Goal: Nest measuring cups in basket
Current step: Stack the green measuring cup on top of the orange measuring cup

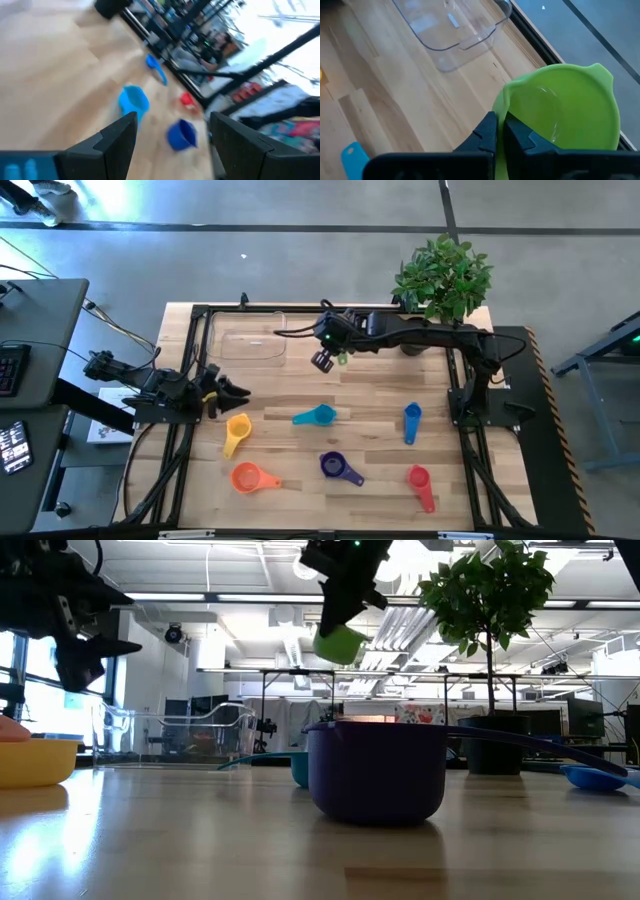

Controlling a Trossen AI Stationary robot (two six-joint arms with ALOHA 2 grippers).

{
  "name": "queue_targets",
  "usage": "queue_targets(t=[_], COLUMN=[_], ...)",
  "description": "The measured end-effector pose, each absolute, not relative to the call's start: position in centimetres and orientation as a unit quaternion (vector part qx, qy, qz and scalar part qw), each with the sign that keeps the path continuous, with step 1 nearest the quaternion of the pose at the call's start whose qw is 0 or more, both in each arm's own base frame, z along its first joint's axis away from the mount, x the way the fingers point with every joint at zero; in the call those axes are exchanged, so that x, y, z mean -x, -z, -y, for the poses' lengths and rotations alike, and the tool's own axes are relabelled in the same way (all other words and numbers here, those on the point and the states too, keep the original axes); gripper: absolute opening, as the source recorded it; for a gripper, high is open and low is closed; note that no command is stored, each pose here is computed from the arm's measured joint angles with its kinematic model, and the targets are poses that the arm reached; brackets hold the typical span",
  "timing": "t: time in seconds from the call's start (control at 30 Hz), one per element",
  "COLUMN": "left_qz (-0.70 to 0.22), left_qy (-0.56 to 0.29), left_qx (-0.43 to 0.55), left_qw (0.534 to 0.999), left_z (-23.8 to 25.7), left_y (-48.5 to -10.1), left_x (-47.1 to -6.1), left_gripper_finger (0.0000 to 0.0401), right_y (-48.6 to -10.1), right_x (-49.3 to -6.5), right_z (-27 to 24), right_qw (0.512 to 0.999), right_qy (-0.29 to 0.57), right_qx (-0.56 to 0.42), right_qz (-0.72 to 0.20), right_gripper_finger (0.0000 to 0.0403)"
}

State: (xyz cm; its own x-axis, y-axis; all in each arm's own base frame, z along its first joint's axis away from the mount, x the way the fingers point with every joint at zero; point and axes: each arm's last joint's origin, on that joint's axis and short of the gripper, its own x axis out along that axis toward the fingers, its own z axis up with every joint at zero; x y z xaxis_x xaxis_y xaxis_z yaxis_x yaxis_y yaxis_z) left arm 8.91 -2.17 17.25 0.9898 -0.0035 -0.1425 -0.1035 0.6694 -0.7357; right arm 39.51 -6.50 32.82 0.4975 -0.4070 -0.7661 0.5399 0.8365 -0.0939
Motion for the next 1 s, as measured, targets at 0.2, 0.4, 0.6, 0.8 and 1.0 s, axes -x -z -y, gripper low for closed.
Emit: queue_targets(t=[0.2,0.4,0.6,0.8,1.0], left_qz=[-0.086,-0.116,-0.224,-0.343,-0.403], left_qy=[0.033,0.047,0.057,0.090,0.125], left_qx=[0.432,0.414,0.381,0.341,0.305], left_qw=[0.897,0.902,0.895,0.871,0.854], left_z=[2.5,2.8,3.5,4.7,6.4], left_y=[-18.8,-21.9,-24.6,-26.0,-26.6], left_x=[-8.8,-9.1,-10.1,-11.6,-13.1], left_gripper_finger=[0.0241,0.0241,0.0241,0.0241,0.0241], right_y=[-32.8,-32.8,-32.7,-32.7,-32.7], right_x=[-39.5,-39.5,-39.5,-39.5,-39.5], right_z=[6.3,5.9,5.8,5.8,5.8], right_qw=[0.859,0.860,0.858,0.857,0.857], right_qy=[0.277,0.277,0.281,0.282,0.280], right_qx=[-0.090,-0.085,-0.095,-0.094,-0.092], right_qz=[-0.421,-0.420,-0.419,-0.421,-0.422], right_gripper_finger=[0.0001,0.0001,0.0001,0.0001,0.0001])
